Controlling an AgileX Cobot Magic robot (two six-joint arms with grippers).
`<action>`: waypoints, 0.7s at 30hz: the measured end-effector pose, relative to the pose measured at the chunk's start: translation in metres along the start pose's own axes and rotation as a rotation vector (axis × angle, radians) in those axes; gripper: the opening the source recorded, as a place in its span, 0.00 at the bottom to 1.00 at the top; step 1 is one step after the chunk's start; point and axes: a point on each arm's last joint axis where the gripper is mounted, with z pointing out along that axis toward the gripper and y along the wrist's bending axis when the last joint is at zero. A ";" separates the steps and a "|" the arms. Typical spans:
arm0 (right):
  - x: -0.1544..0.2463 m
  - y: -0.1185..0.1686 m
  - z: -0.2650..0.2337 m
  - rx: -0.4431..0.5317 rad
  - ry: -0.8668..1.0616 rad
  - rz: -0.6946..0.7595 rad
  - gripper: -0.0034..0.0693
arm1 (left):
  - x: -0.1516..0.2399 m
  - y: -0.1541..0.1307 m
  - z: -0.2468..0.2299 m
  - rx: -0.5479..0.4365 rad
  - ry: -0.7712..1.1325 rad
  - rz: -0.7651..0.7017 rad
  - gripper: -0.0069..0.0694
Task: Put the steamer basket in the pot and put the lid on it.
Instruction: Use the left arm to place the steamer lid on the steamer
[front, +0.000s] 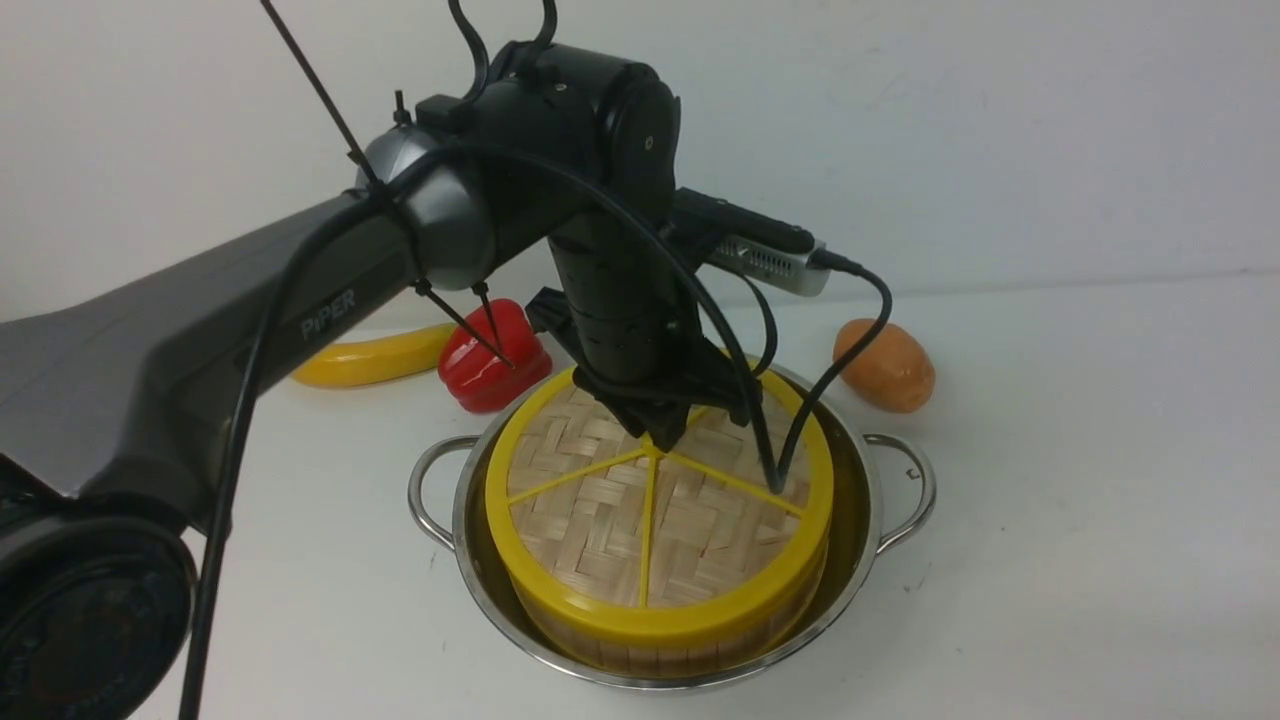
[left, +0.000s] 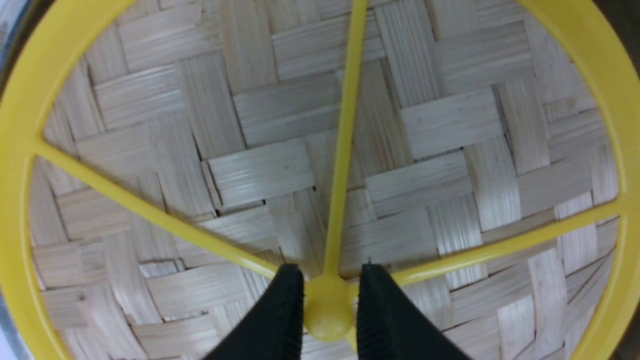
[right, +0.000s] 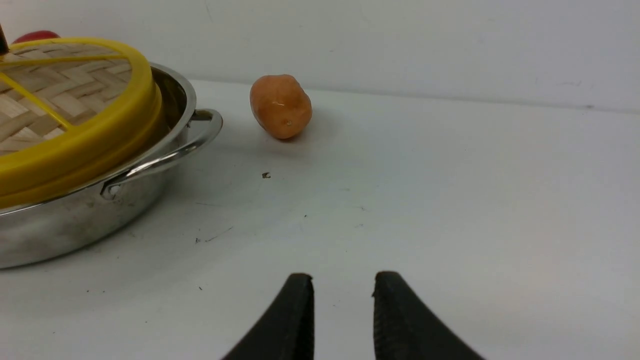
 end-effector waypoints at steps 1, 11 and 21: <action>0.000 0.000 0.000 0.000 0.000 0.000 0.28 | 0.000 0.000 0.000 0.000 0.000 0.001 0.28; 0.000 0.000 0.000 0.000 0.000 0.000 0.30 | -0.004 0.000 -0.006 -0.001 -0.023 0.004 0.28; 0.000 0.000 0.000 0.000 0.000 0.000 0.31 | -0.004 0.000 -0.007 -0.001 -0.028 -0.012 0.28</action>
